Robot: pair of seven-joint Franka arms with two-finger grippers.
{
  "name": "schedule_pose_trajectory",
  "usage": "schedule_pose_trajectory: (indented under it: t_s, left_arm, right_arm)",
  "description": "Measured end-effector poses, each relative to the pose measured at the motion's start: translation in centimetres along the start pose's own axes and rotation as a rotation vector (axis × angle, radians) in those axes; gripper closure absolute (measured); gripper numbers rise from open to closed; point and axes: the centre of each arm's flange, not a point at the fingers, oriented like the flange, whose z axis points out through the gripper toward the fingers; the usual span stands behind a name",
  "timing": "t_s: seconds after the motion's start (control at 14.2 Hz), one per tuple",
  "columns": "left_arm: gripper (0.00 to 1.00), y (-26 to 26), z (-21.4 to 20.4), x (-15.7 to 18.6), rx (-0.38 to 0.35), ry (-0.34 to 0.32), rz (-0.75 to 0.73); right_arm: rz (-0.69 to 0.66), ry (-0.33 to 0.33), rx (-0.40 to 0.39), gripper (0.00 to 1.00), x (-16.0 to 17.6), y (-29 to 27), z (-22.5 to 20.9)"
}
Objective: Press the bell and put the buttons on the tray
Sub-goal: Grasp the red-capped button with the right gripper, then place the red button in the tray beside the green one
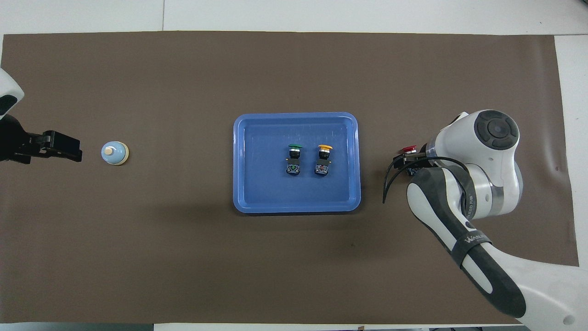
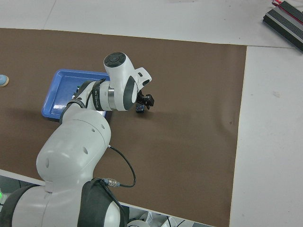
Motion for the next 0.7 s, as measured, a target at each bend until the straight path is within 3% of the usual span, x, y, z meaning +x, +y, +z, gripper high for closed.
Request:
schedule_pose_trajectory:
  t_s: [0.21,0.56,0.7]
  left_arm:
    - [0.0,0.0,0.0,0.0,0.0,0.0,0.0]
    - [0.0,0.0,0.0,0.0,0.0,0.0,0.0]
    - [0.0,0.0,0.0,0.0,0.0,0.0,0.0]
  right_arm:
    - [0.0,0.027,0.001,0.0,0.3,0.0,0.6]
    - [0.0,0.019,-0.002,0.0,0.4,0.0,1.5]
    - [-0.001,0.016,-0.003,0.05,0.4,-0.1,1.7]
